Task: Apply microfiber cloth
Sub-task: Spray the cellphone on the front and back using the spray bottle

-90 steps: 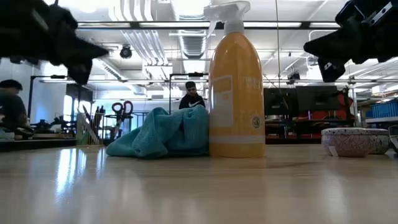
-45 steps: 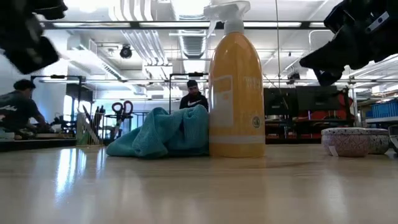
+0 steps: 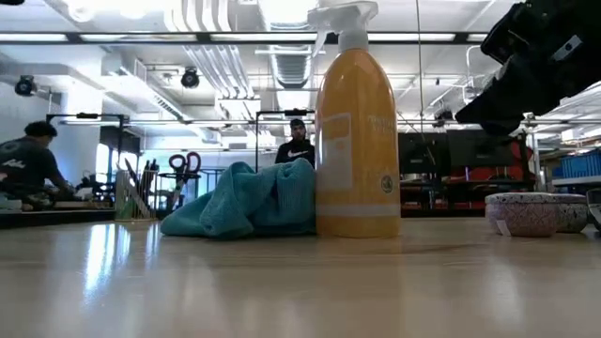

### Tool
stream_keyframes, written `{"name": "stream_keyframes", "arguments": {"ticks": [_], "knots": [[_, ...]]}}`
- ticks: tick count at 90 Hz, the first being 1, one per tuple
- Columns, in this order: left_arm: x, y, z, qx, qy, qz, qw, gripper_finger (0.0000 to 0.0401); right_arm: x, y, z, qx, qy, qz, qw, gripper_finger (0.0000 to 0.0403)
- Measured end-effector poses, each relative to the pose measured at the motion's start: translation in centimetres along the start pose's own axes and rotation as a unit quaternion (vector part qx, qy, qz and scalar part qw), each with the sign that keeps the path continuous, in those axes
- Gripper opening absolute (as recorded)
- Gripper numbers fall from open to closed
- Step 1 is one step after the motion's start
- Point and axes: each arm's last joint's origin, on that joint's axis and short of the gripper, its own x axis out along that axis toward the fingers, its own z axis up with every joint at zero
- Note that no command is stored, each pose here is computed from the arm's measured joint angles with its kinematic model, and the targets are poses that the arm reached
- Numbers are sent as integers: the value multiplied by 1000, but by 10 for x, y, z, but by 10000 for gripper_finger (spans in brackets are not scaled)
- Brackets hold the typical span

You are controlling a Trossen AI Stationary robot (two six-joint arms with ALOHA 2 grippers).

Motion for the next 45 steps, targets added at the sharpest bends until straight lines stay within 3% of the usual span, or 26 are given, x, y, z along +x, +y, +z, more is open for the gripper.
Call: {"name": "stream_keyframes", "arguments": {"ticks": [18,45], "knots": [[10,-5,-1,20,20,14,999,0,0,0,0,-1,1,0,1000,0],[3,-8,-7,-63,92,-16,994,0,0,0,0,-1,1,0,1000,0]]}}
